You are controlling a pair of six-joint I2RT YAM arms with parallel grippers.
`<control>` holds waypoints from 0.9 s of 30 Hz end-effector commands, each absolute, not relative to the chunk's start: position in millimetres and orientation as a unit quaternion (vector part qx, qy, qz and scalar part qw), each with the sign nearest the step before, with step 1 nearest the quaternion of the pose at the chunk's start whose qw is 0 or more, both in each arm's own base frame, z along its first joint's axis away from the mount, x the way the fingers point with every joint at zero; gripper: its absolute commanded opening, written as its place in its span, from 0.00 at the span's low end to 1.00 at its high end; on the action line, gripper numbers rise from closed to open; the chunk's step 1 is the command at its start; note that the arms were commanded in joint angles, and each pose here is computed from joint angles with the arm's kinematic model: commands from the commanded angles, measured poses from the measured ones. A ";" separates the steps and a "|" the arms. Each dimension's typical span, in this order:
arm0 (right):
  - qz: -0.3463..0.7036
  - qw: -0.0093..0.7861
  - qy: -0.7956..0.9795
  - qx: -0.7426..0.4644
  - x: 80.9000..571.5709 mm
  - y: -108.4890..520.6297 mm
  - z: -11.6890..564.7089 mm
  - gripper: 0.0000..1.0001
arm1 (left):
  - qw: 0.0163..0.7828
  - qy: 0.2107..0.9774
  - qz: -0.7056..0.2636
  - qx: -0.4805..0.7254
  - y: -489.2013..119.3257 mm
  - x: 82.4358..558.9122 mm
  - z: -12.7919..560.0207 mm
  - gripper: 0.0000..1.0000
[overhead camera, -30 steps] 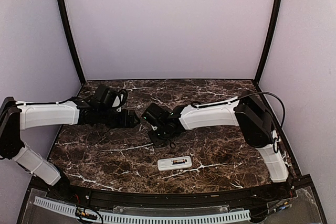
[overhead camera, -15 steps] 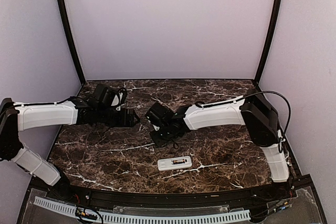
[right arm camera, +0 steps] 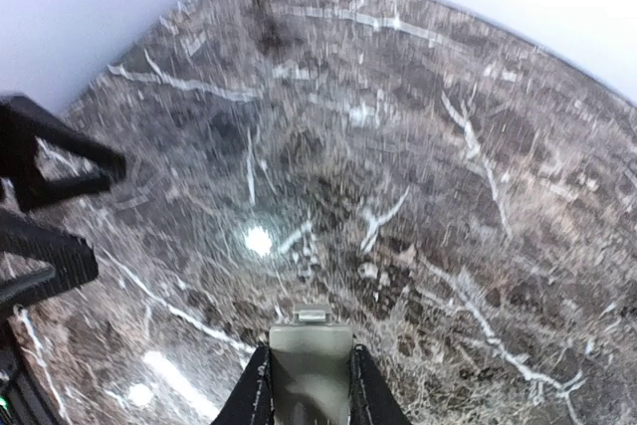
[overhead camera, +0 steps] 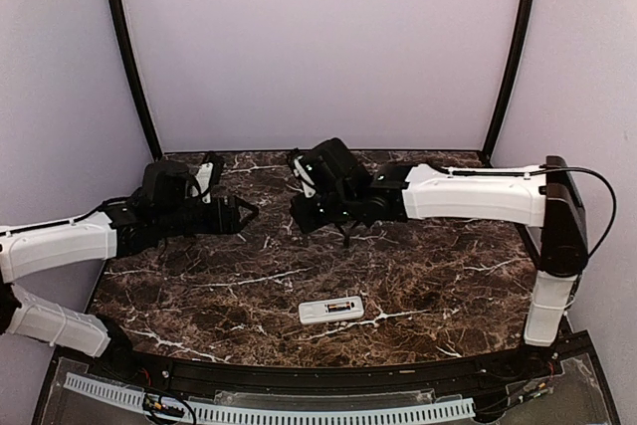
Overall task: Load the batteries into the remote control
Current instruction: Pass from the right arm to the left
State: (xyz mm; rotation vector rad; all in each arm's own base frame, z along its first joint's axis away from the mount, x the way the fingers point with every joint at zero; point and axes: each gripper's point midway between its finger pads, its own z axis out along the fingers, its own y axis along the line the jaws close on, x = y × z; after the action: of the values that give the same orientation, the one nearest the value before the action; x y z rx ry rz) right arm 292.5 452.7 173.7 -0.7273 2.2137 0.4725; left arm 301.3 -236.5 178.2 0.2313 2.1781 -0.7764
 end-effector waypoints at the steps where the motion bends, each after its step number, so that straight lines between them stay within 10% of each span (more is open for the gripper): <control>1: 0.232 0.484 0.809 -0.241 301.5 445.4 260.8 0.19 | 0.527 0.730 -0.410 0.144 -249.4 281.8 252.8 0.70; 14: 0.293 0.597 0.720 -0.197 276.8 442.1 363.9 0.16 | 0.602 0.632 -0.379 0.308 -328.4 250.1 315.4 0.76; 27: 0.306 0.611 0.708 -0.181 269.6 442.5 369.6 0.15 | 0.630 0.626 -0.387 0.249 -338.1 278.6 333.5 0.47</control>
State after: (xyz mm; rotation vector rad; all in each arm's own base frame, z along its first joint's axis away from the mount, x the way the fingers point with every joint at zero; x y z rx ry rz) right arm 273.4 447.3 351.2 -0.4609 1.6887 0.6830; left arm 277.0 -336.6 299.9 0.6150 1.5239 -0.8434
